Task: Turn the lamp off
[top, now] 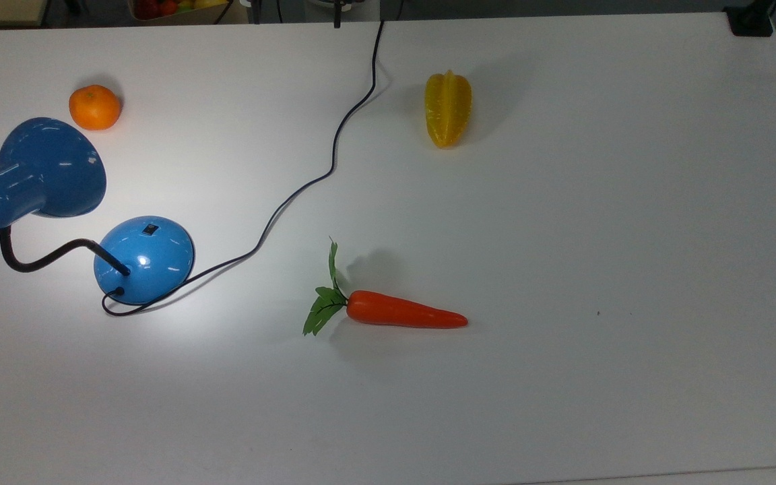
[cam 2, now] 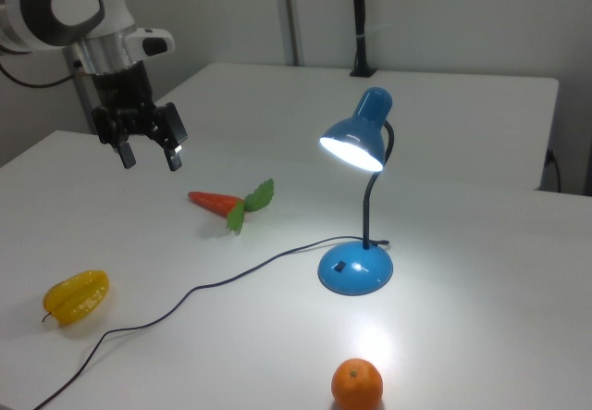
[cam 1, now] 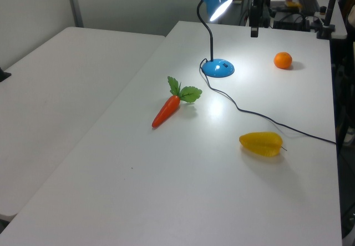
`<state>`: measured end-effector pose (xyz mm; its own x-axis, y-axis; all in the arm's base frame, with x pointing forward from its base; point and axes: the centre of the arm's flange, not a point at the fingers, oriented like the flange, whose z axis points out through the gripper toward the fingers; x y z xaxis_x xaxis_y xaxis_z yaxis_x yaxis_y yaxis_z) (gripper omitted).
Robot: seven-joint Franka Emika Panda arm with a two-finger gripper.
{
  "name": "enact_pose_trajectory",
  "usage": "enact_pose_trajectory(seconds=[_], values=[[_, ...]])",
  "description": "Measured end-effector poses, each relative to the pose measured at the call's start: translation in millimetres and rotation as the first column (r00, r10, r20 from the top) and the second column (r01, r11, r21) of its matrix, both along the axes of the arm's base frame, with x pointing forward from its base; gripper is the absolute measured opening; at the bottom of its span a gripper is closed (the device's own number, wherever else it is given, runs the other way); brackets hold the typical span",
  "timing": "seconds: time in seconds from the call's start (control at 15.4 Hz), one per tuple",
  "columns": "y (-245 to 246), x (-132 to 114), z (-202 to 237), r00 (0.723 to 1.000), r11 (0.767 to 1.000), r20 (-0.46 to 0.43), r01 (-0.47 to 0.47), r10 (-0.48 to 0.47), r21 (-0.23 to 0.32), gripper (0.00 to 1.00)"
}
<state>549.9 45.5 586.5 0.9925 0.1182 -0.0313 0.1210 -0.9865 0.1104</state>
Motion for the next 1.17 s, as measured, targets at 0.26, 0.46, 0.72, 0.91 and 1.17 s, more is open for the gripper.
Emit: enact_pose_trajectory(seconds=[0.26, 0.46, 0.72, 0.91, 1.17], values=[[-3.4, 0.3, 0.6, 1.000, 1.000, 0.004, 0.030, -0.030, 0.000, 1.00], [-7.5, 0.7, 1.6, 0.999, 0.999, 0.007, 0.047, -0.047, 0.000, 1.00], [-8.3, 0.9, 1.5, 0.999, 0.999, 0.007, 0.051, -0.051, 0.000, 1.00], [-8.4, 1.0, 1.3, 0.999, 0.999, 0.007, 0.051, -0.051, 0.000, 0.99], [-8.4, 1.5, 0.1, 0.999, 0.999, 0.005, 0.051, -0.051, 0.000, 0.79]])
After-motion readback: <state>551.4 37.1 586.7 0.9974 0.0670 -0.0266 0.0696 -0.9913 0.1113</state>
